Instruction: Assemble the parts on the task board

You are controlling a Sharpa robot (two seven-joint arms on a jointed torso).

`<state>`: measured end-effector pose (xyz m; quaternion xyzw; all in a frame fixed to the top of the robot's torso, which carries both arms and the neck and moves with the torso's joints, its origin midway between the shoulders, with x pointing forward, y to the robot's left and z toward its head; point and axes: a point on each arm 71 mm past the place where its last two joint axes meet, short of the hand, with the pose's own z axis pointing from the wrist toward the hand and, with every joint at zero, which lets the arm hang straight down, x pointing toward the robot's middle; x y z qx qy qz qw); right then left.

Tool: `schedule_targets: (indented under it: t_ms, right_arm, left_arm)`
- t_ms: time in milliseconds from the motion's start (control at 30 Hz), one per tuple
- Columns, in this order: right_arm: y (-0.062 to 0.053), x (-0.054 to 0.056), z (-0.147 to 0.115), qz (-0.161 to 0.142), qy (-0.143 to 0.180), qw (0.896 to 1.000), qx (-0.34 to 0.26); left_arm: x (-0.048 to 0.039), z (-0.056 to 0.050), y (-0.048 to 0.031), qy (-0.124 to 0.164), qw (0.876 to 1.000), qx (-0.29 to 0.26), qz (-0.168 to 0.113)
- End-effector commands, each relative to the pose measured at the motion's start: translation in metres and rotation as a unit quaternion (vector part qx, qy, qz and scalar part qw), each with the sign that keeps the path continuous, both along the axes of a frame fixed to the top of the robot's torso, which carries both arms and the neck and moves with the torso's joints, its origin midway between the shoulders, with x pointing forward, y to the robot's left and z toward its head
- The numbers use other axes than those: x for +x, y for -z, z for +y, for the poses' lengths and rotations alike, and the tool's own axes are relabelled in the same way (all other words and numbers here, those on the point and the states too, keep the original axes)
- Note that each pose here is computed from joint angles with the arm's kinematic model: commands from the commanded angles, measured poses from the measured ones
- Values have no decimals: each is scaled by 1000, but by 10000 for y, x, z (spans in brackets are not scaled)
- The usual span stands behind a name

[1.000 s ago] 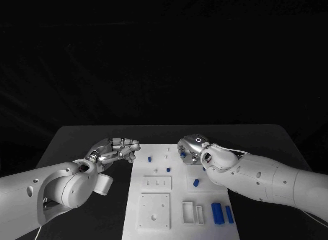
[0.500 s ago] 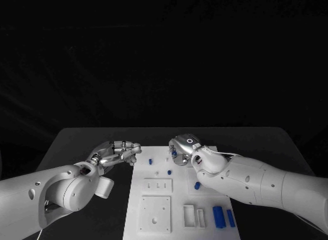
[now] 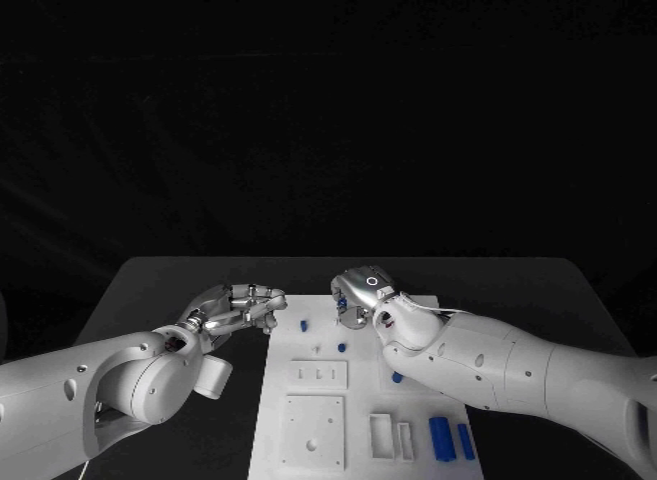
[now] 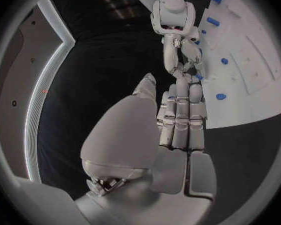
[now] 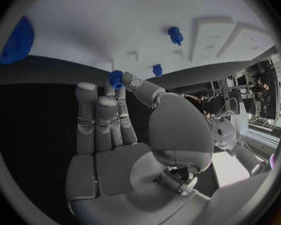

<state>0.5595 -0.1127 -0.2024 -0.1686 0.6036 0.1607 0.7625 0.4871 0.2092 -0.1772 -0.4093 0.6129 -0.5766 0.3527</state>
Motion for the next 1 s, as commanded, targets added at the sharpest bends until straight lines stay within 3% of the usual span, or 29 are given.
schedule_targets:
  t_ms: [33, 1000]
  right_arm:
    - [-15, 17, -11, -12, 4, 1000, -3]
    - [6, 41, 31, 0, 5, 1000, -12]
  left_arm:
    - [-8, -36, -13, 10, 1000, -6, -1]
    - [-8, -42, -22, 11, 1000, -6, -2]
